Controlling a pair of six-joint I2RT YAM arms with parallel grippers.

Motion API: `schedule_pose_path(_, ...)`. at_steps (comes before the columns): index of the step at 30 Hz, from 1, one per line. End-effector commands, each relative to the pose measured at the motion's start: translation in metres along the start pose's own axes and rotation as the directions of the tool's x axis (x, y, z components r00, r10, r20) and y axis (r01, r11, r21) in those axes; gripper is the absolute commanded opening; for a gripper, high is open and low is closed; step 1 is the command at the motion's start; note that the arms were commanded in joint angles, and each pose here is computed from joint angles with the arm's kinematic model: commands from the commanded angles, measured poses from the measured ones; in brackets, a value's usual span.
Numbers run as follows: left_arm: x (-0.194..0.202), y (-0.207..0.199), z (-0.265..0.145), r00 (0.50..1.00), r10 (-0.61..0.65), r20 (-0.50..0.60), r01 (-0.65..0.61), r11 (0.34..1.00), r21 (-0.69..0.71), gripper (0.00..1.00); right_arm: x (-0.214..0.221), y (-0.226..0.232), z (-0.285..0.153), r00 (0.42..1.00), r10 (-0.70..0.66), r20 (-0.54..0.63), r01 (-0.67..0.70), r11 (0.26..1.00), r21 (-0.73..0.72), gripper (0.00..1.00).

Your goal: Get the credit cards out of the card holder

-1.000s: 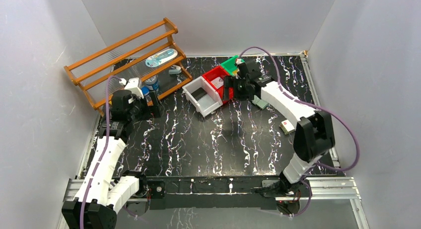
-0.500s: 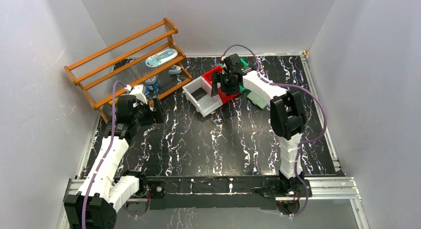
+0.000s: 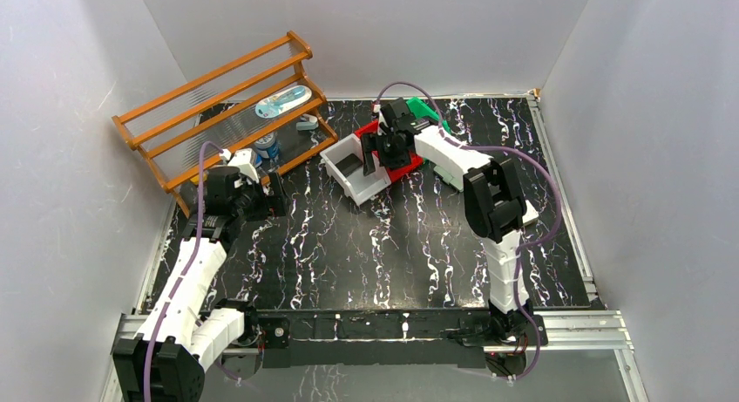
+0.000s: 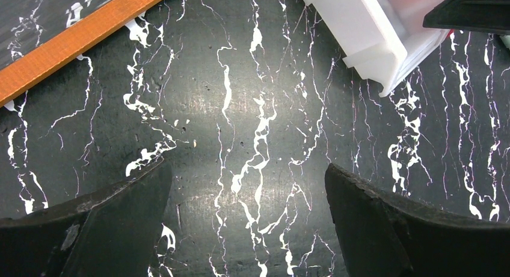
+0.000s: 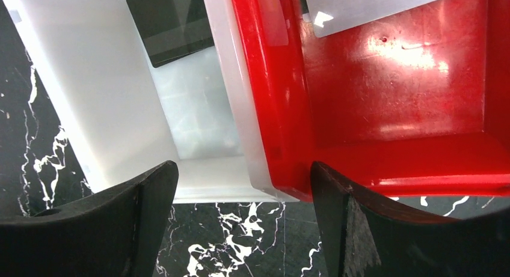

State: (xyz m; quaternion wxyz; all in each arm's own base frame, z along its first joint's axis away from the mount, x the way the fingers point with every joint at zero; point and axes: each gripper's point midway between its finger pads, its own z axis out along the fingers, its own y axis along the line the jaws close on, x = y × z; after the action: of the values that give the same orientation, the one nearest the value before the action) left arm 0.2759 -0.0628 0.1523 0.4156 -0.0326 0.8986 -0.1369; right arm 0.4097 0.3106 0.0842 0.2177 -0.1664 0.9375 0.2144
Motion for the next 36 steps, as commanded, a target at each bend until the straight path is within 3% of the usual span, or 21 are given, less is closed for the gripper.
schedule_pose_path(1,-0.004,-0.003,-0.003,1.000,0.017,0.004,-0.017,1.000,0.012,0.98,-0.015,0.003,-0.003,0.996,-0.081,0.037,0.080,0.997,0.024,0.89)
schedule_pose_path(6,-0.004,-0.002,-0.004,1.000,0.017,0.006,-0.017,1.000,0.005,0.98,0.002,0.010,0.002,0.996,-0.084,-0.023,0.084,0.996,0.014,0.89)
schedule_pose_path(28,-0.001,-0.001,0.000,1.000,0.012,-0.018,-0.012,1.000,-0.001,0.98,0.041,0.123,-0.013,0.995,-0.091,-0.031,0.085,0.984,-0.159,0.88)
schedule_pose_path(36,0.001,-0.001,0.002,0.999,0.010,-0.031,-0.010,1.000,0.004,0.98,0.010,0.146,-0.061,0.983,-0.157,0.096,0.174,0.962,-0.210,0.92)
